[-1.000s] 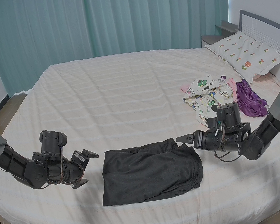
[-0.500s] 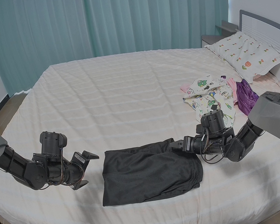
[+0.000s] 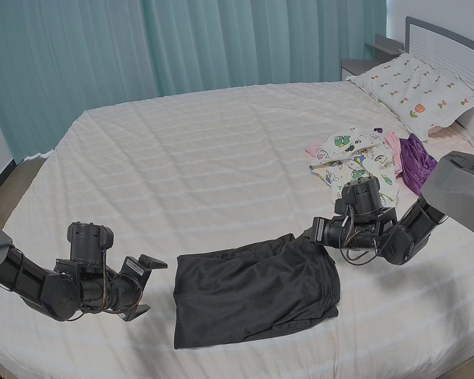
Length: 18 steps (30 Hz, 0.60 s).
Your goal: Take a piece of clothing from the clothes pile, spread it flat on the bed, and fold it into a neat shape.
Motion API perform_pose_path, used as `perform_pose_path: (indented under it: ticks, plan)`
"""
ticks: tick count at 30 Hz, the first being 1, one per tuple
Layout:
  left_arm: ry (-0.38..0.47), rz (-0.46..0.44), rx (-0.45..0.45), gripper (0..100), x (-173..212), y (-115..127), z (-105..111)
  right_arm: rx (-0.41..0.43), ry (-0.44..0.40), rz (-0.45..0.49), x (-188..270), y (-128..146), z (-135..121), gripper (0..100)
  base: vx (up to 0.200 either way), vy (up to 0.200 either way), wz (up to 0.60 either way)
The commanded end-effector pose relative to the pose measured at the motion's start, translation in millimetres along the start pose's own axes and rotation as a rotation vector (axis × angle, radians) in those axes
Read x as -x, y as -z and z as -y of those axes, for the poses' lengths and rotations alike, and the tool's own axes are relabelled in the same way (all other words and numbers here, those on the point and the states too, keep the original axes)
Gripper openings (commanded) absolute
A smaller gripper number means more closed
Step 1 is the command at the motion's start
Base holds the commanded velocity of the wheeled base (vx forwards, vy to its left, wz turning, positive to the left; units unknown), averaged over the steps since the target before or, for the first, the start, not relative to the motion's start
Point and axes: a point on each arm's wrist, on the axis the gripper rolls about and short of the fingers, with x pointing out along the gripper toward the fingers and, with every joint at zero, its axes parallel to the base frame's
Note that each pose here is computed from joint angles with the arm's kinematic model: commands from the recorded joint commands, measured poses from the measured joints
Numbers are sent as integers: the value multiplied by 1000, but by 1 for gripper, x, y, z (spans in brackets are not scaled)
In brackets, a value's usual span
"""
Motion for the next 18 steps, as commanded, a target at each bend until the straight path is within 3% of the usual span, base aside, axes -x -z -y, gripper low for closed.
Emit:
perform_pose_path:
  ticks: [1, 8, 15, 16, 18]
  plan:
    - [3, 1, 1, 100, 1, 0, 1, -32, 16, 84, -4, -21, 2, 0, 0, 0, 0]
    - [3, 1, 1, 100, 1, 0, 1, -98, 16, 127, -8, -34, 9, 0, 0, 0, 0]
    - [-1, 0, 2, 100, -1, 0, 0, -105, 34, 103, -16, -25, 17, 0, 0, 0, 0]
    - [-1, 0, 2, 100, -1, 0, 0, -106, 34, 103, -18, -24, 18, 100, 0, 0, 0]
    - [-1, 0, 2, 100, -1, 0, 0, -104, 27, 114, -19, -24, 18, 100, 0, 0, 0]
